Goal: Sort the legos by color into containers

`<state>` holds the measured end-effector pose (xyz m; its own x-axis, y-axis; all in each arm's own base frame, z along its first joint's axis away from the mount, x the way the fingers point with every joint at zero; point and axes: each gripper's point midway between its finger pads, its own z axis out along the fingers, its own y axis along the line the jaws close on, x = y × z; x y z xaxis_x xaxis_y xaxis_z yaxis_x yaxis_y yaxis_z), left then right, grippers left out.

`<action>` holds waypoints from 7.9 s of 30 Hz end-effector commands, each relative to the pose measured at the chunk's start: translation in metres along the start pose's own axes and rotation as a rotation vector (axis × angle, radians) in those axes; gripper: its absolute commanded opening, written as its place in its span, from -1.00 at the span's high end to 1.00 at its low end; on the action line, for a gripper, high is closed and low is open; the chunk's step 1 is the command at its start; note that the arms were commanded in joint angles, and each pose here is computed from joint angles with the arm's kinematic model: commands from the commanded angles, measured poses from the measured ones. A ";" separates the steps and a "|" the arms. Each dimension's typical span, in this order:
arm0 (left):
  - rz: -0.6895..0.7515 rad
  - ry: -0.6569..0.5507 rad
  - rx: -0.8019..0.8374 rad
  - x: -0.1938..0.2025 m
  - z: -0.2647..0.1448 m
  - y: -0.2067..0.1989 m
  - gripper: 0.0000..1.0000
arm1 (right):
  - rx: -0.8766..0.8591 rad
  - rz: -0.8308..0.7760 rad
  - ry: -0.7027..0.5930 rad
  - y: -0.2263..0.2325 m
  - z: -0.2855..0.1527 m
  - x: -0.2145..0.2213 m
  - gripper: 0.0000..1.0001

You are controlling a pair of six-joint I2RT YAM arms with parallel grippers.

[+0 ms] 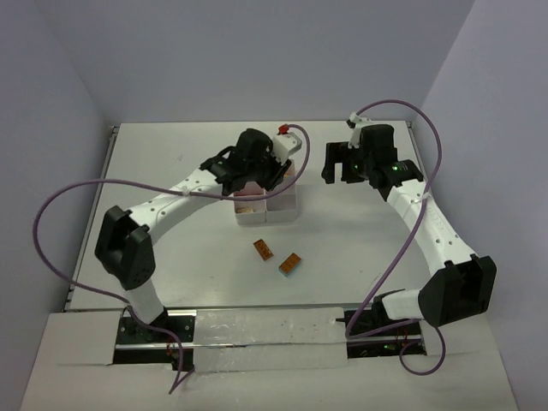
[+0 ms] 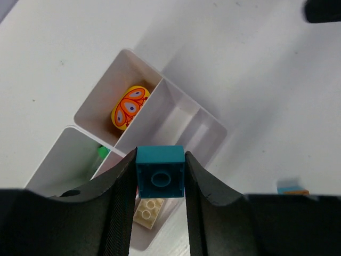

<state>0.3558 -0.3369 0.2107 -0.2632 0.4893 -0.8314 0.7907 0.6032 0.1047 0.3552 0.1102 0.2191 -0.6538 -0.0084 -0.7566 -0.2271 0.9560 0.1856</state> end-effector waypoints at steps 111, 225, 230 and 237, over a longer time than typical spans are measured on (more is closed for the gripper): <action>-0.480 -0.112 0.547 0.011 -0.183 0.028 -0.52 | -0.901 -1.778 0.590 0.142 0.024 0.249 -0.33; -0.291 -0.064 0.790 0.024 -0.144 -0.090 1.00 | -1.272 -0.266 0.089 0.194 -0.106 0.024 1.00; -0.279 -0.050 0.769 0.030 -0.144 -0.089 1.00 | -1.269 -0.257 0.091 0.190 -0.105 0.024 1.00; -0.257 -0.087 0.663 0.021 -0.140 -0.074 1.00 | -1.220 -0.243 0.071 0.179 -0.100 0.017 1.00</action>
<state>0.2027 -0.2875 0.2457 -0.5368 0.3468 -0.7692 0.8382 0.1148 -0.5332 0.2300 0.2605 0.2796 -0.5801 -0.2376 -0.7791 -0.8063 0.0321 0.5906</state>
